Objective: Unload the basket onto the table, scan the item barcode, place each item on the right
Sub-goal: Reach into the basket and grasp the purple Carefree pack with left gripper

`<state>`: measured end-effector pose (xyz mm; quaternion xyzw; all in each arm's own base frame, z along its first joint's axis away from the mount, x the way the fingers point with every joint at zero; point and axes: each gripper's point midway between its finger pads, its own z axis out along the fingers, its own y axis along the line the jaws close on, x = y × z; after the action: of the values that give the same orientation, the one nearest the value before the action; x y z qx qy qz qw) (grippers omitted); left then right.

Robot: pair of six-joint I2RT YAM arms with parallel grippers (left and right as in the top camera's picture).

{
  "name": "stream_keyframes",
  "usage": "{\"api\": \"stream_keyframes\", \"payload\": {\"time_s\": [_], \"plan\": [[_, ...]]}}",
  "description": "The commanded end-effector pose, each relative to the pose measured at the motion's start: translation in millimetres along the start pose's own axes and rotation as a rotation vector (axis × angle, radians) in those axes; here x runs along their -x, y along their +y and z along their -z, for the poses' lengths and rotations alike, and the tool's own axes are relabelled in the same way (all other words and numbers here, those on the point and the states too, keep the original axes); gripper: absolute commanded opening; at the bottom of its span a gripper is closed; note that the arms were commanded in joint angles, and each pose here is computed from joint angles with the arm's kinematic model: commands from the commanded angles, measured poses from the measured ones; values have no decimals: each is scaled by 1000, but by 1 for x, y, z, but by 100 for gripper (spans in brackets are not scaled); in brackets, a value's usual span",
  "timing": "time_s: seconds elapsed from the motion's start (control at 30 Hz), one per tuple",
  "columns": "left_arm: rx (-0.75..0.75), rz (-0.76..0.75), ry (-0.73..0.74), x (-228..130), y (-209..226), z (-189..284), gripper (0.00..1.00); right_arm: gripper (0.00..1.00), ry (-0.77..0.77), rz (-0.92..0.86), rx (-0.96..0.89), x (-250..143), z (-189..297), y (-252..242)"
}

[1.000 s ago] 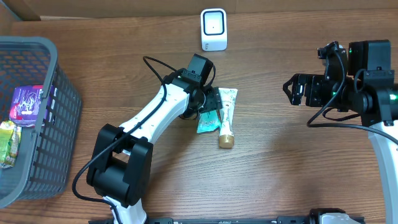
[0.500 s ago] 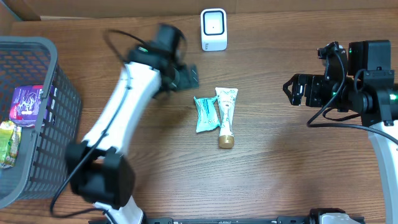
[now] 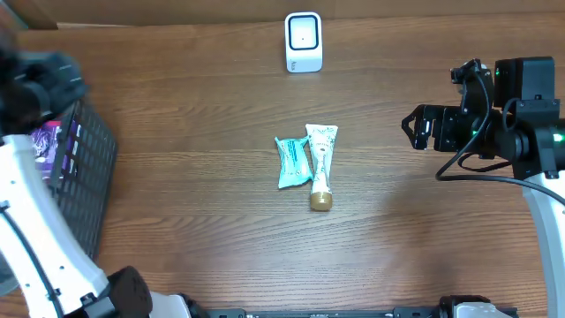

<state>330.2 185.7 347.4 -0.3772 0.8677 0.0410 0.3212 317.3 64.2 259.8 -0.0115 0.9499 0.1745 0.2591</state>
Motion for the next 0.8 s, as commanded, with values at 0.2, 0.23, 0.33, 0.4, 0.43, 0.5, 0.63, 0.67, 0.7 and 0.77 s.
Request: {"api": "stream_keyframes", "payload": {"time_s": [0.2,0.23,0.33,0.4,0.43,0.5,0.63,0.67,0.7,0.77], "plan": [[185,268,2,21,111,-19,100,100,-37,11,5,10,7,3],[191,275,7,21,115,-23,100,100,-37,11,5,10,7,3],[209,297,40,21,124,-43,99,100,-37,11,5,10,7,3],[222,318,70,19,127,-59,100,100,-36,11,5,10,7,3],[226,333,86,18,129,-68,100,100,-36,11,5,10,7,3],[237,363,123,14,132,-86,100,100,-35,10,5,10,7,3],[267,399,195,3,140,-119,96,100,-35,11,5,10,7,3],[279,403,216,0,143,-128,95,100,-36,11,5,10,7,3],[297,409,236,-4,147,-137,93,100,-36,11,5,10,7,3],[333,429,263,-11,154,-149,91,100,-36,11,5,10,7,3]]}}
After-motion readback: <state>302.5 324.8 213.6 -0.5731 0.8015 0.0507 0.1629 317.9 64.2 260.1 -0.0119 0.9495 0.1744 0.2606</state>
